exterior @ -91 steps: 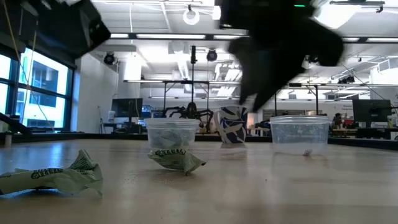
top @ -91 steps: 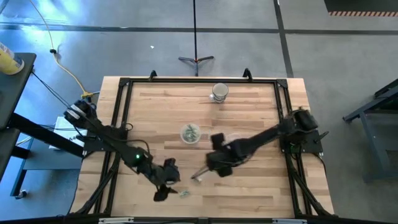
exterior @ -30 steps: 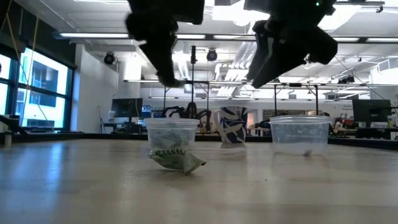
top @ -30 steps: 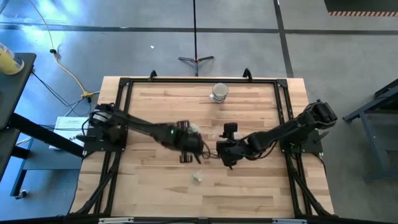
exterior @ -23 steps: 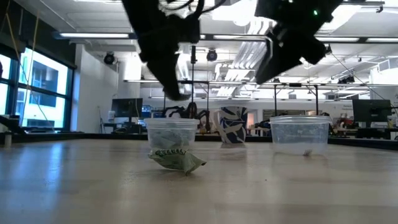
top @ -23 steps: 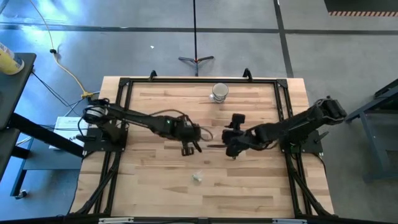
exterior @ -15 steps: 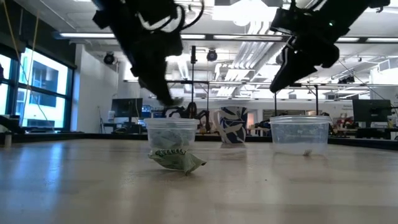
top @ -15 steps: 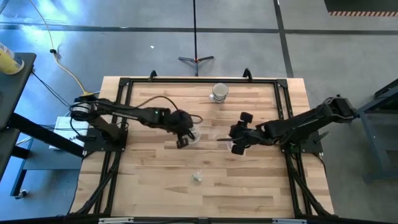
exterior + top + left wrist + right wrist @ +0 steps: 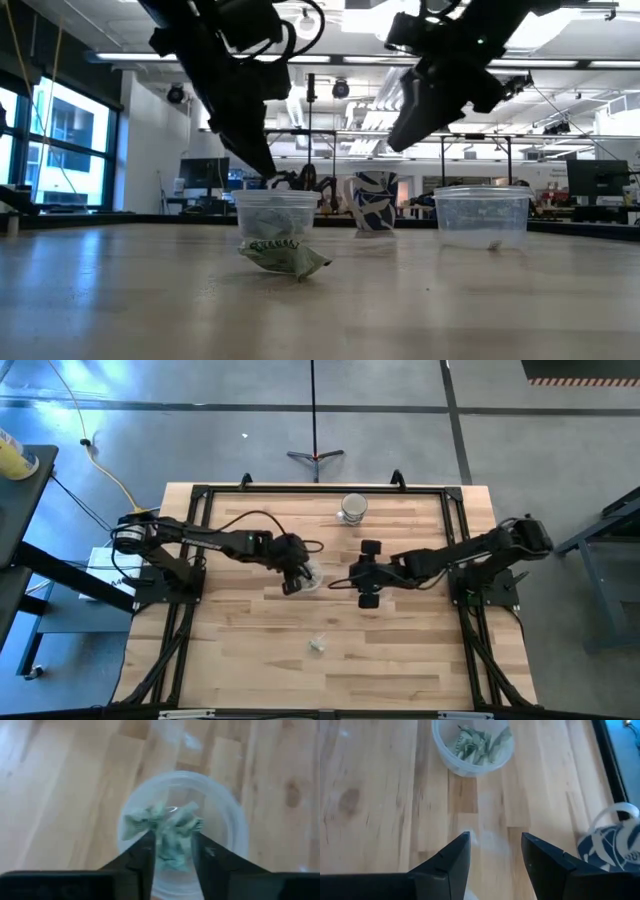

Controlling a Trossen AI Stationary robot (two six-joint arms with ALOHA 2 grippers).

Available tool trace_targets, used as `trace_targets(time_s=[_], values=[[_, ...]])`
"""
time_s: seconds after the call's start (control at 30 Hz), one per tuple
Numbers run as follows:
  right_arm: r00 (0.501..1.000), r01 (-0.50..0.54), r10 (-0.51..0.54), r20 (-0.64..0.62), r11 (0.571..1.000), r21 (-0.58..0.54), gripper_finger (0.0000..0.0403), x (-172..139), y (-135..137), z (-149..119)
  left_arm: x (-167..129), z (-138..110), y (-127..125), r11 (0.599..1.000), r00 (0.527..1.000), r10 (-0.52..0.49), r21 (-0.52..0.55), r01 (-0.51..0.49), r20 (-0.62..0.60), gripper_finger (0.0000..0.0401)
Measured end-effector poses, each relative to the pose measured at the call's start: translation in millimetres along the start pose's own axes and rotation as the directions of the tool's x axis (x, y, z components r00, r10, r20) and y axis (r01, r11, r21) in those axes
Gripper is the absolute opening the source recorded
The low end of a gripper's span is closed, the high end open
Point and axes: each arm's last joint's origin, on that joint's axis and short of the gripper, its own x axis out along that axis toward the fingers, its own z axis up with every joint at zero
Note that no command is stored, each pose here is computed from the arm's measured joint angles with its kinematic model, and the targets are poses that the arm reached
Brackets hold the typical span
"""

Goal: Pick and place Stevia / Truvia into bins
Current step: Put the green stevia packet into the left transparent container

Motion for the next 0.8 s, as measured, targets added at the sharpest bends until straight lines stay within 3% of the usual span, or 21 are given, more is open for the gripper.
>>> trace_targets(time_s=[0.1, 0.27, 0.5, 0.57, 0.8], values=[[1.000, -0.027, 0.026, -0.015, 1.000, -0.015, 0.0169, 6, 2, 6, -2, -2, -9, 1.000, 1.000, -0.009, 0.000, 0.009, -0.012, 0.0191], [0.999, -0.049, 0.049, -0.001, 0.998, -0.047, 0.0169, 6, 8, 13, -24, -14, -38, 0.995, 0.998, -0.035, -0.091, 0.030, -0.058, 0.0222], [0.990, -0.122, 0.126, 0.064, 0.990, -0.069, 0.0169, 2, 22, 20, -76, -43, -106, 0.975, 0.997, 0.017, -0.222, -0.001, 0.071, 0.0210], [0.986, -0.135, 0.141, 0.085, 0.988, -0.075, 0.0169, 4, 32, 21, -86, -55, -119, 0.977, 0.996, 0.031, -0.214, -0.013, 0.083, 0.0205], [0.979, -0.175, 0.163, 0.121, 0.979, 0.100, 0.0168, 10, 71, 21, -100, -89, -137, 0.974, 0.998, 0.060, -0.215, -0.065, -0.029, 0.0191]])
